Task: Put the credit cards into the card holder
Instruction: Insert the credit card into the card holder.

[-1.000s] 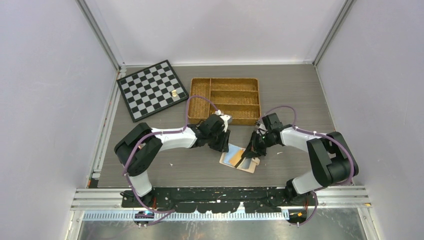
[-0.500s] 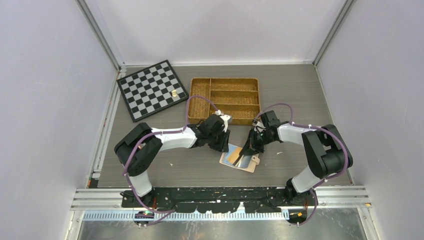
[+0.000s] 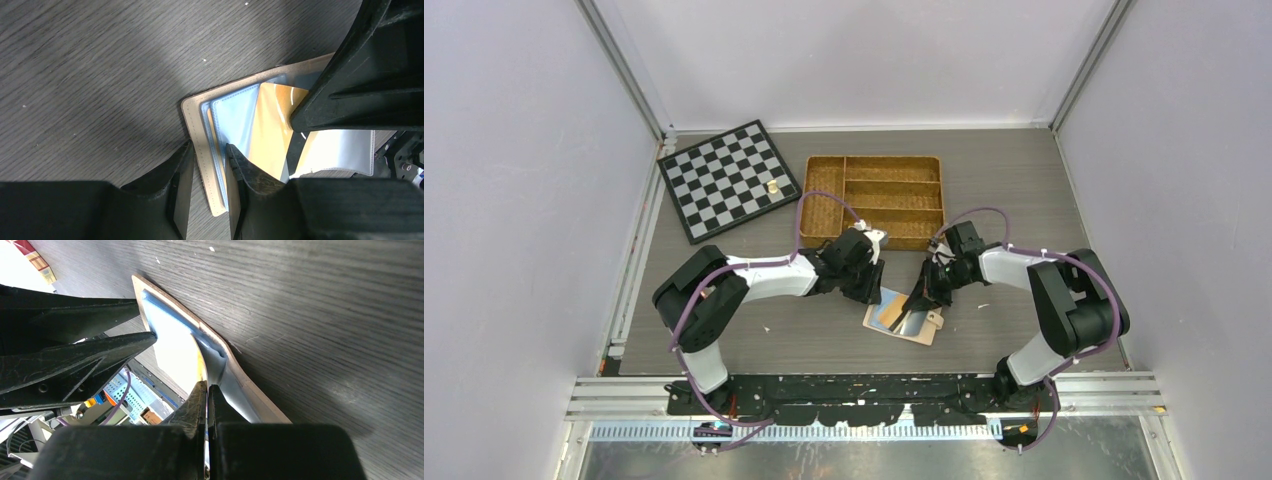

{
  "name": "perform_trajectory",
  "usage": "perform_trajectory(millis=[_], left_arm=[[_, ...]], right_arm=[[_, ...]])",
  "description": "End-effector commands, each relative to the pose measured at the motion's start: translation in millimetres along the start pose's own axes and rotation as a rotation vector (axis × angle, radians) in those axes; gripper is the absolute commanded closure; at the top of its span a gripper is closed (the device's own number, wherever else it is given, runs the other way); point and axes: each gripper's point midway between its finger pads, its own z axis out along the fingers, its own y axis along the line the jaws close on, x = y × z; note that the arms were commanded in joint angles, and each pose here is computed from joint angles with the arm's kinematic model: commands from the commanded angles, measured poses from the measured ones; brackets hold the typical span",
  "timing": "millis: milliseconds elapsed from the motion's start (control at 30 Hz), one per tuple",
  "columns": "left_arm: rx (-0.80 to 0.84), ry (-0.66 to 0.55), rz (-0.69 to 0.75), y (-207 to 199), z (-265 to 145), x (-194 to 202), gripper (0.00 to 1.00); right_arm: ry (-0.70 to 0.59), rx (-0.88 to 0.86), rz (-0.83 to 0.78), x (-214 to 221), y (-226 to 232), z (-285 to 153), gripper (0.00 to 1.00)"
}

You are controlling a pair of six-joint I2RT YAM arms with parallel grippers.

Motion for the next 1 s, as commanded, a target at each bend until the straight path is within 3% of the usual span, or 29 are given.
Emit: perform_trajectory(millis=[0, 533, 967], left_arm=[[-0.043, 0.061, 0.022, 11, 2, 19, 0.69], [-0.031, 0.053, 0.033, 10, 1, 19, 0.70], [0.006, 0.058, 0.058, 5, 2, 21, 0.70]], right_arm=[[0.008, 0.130, 0.055, 13, -29, 1, 1.00], [0.021, 0.146, 0.096, 23, -33, -2, 0.99], [0.035, 0.132, 0.055, 3, -29, 10, 0.99]])
